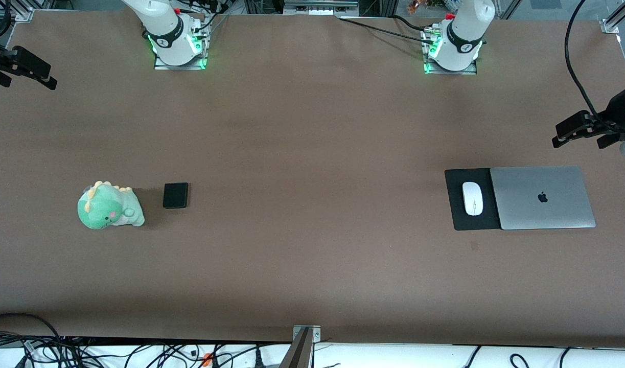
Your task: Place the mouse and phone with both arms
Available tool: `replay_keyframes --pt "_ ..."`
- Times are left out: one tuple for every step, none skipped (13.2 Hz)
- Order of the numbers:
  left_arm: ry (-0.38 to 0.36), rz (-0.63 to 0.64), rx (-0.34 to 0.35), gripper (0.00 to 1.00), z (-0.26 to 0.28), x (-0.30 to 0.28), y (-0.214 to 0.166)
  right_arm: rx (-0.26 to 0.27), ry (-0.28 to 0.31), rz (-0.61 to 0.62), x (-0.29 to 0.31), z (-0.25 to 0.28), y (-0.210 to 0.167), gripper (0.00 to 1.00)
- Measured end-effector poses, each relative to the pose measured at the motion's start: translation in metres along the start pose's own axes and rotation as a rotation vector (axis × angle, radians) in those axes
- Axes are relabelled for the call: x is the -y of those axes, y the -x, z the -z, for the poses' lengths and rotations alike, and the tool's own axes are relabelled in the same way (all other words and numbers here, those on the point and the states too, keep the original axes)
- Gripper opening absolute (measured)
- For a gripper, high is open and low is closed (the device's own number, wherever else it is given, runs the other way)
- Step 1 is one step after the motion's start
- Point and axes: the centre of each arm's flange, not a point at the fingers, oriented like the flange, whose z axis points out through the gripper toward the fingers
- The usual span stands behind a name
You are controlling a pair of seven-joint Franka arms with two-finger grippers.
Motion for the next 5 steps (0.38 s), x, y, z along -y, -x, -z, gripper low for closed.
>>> replay_keyframes --pt "0.000 0.000 0.000 1.00 0.0000 0.0000 0.0000 0.000 0.000 0.000 0.0000 -0.0012 -0.0013 1.00" --pt "0.000 0.000 0.000 1.00 0.0000 0.0000 0.0000 -0.002 0.000 0.000 0.0000 -0.0019 -0.0027 1.00" --pt "0.000 0.000 0.000 1.00 0.0000 0.0000 0.0000 -0.004 0.000 0.000 0.0000 -0.0026 -0.0038 1.00" --pt "0.000 0.000 0.000 1.00 0.0000 0.0000 0.0000 -0.004 0.001 0.000 0.0000 -0.0029 -0.0043 1.00" --pt "0.000 0.000 0.000 1.00 0.0000 0.0000 0.0000 -0.005 0.001 0.000 0.0000 -0.0027 -0.0044 1.00"
